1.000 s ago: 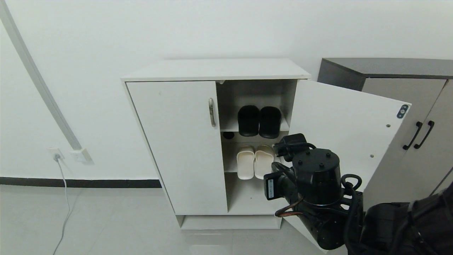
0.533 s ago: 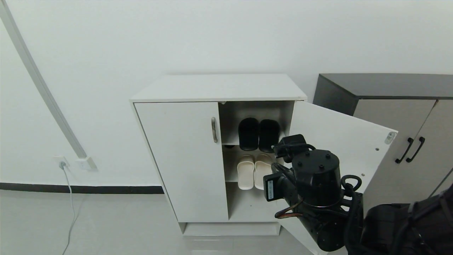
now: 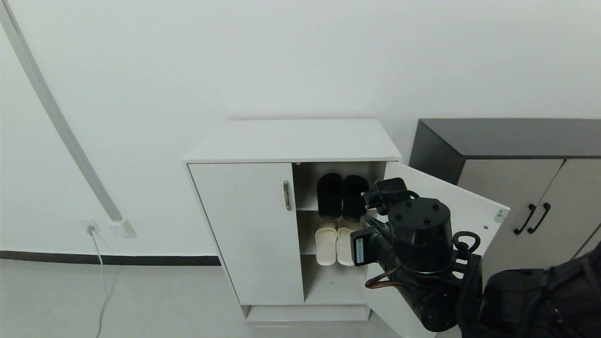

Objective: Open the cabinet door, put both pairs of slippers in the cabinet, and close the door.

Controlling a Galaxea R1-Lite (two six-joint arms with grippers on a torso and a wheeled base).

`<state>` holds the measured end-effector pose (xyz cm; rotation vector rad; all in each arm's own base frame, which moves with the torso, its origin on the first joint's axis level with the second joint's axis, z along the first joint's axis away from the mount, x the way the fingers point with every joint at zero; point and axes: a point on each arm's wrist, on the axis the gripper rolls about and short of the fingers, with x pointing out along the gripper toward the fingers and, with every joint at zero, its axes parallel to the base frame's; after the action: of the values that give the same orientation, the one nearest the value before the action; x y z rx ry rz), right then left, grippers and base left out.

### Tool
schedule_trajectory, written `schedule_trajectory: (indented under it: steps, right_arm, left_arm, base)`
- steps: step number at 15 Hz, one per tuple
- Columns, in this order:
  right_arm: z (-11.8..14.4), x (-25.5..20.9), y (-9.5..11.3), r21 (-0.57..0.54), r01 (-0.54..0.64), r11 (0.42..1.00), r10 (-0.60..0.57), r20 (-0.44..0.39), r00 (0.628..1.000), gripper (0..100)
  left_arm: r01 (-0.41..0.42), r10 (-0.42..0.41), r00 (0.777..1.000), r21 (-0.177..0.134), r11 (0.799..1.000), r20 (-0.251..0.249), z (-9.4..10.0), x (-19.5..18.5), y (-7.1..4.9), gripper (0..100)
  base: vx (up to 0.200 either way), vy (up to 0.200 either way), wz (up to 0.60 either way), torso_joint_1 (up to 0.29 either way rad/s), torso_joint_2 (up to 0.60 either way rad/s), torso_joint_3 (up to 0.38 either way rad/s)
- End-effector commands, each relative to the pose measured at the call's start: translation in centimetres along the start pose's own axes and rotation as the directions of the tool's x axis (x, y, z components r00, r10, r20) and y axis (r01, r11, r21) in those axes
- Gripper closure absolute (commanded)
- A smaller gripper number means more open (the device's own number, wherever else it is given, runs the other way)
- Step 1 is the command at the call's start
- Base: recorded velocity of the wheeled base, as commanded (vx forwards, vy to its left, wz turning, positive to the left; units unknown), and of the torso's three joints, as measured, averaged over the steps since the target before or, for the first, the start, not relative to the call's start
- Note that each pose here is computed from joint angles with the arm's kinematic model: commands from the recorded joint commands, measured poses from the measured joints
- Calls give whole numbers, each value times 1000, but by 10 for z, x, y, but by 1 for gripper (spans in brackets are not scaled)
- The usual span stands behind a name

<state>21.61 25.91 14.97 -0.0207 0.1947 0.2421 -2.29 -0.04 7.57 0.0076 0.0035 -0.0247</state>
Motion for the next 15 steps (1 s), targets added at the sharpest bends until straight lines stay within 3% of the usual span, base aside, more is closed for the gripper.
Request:
schedule_trajectory:
  steps: [1, 11, 15]
  right_arm:
    - [0, 0, 0, 0, -3, 1000, 3, 0, 1000, 100]
    - [2, 3, -6, 7, -11, 1000, 11, -2, 1000, 100]
    - [0, 4, -7, -3, -11, 1000, 11, -9, 1000, 100]
  left_arm:
    - [1, -1, 1000, 0, 1000, 1, 0, 0, 0, 100]
    - [-2, 2, 1000, 0, 1000, 1, 0, 0, 0, 100]
    - [-2, 2, 1000, 0, 1000, -1, 0, 0, 0, 100]
  base:
    - [0, 0, 0, 203, -530, -320]
    - [0, 0, 0, 244, -564, -317]
    - [0, 0, 0, 27, -63, -39]
